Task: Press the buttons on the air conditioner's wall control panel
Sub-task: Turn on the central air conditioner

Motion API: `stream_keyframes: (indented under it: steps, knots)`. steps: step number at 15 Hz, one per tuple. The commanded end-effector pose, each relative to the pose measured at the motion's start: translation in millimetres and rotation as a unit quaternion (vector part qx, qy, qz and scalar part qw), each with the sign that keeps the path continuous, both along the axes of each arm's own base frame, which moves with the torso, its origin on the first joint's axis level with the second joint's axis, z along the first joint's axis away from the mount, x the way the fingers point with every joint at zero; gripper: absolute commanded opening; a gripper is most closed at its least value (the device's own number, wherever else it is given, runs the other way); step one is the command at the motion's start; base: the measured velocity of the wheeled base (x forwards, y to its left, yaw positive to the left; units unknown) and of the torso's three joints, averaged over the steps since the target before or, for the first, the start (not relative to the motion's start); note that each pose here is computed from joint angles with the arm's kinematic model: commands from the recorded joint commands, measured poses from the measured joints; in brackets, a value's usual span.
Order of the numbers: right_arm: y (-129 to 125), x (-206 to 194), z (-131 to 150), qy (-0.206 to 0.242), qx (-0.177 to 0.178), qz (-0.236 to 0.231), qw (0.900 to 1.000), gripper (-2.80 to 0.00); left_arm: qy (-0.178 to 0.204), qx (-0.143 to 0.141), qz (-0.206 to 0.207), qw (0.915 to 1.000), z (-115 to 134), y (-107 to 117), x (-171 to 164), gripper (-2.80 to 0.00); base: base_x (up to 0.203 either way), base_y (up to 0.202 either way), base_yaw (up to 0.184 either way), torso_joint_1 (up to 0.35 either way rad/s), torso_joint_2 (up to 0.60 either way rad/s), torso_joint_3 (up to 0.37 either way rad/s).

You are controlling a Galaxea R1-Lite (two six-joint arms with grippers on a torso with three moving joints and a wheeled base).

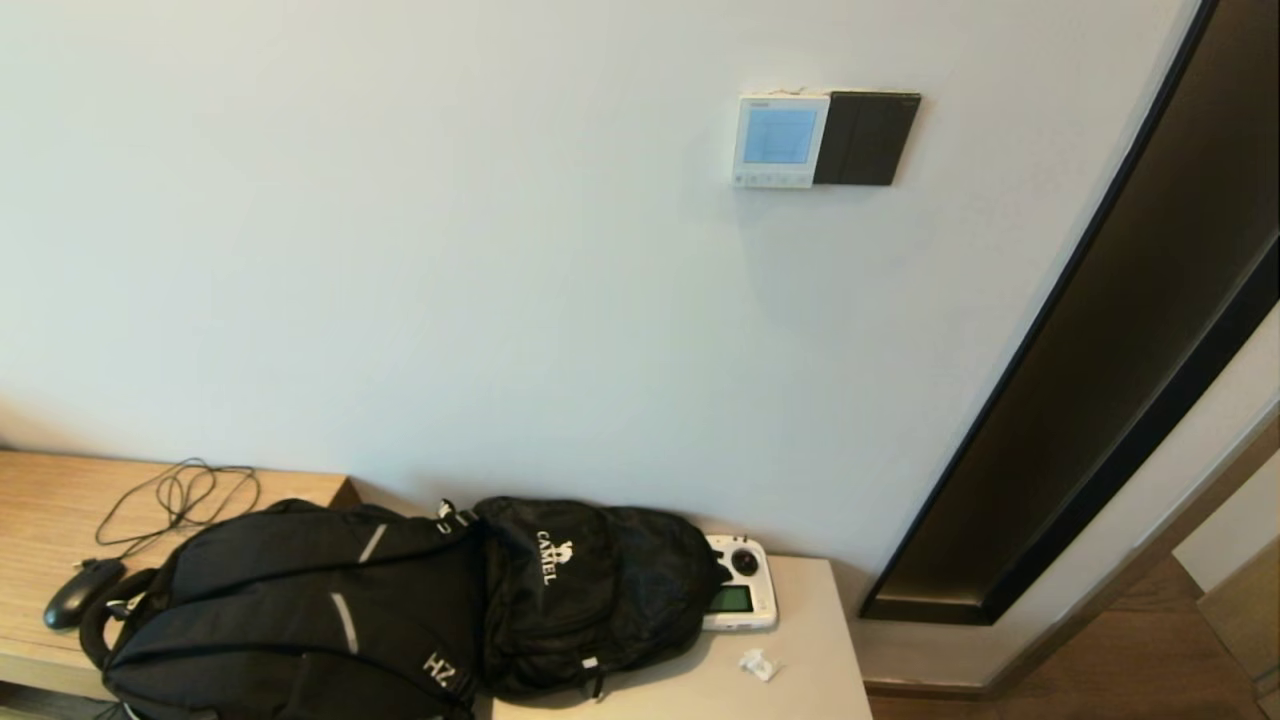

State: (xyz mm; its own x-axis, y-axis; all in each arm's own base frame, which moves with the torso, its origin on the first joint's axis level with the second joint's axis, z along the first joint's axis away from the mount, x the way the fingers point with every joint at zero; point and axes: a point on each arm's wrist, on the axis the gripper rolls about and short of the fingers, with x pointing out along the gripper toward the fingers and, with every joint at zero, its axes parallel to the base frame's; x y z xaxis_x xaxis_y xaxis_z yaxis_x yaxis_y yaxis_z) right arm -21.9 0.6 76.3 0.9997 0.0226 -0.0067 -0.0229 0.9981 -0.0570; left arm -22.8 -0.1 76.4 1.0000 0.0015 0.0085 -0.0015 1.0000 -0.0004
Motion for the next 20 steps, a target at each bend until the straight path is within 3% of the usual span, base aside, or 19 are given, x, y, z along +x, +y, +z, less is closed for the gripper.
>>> stream_keyframes:
  steps: [1, 11, 15, 20]
  knots:
    - [0.0, 0.1, 0.1, 0.000, -0.001, 0.000, 1.000, -2.80, 0.000, -0.001, 0.001, 1.0000, 0.0, 0.0, 0.0, -2.80, 0.000, 0.000, 0.000, 0.000, 0.00, 0.000]
    - [-0.1, 6.3, 10.3, 0.005, -0.009, 0.000, 1.000, -2.80, 0.000, -0.001, 0.000, 1.0000, 0.0, 0.0, 0.0, -2.80, 0.000, 0.000, 0.000, 0.000, 0.00, 0.000]
    - [-0.6, 32.2, 49.8, 0.008, -0.011, -0.015, 1.000, -2.80, 0.000, -0.001, 0.000, 1.0000, 0.0, 0.0, 0.0, -2.80, 0.000, 0.000, 0.000, 0.000, 0.00, 0.000]
    - [-2.2, 92.9, 130.1, -0.036, -0.022, -0.034, 0.999, -2.80, 0.000, -0.001, 0.000, 1.0000, 0.0, 0.0, 0.0, -2.80, 0.000, 0.000, 0.000, 0.000, 0.00, 0.000]
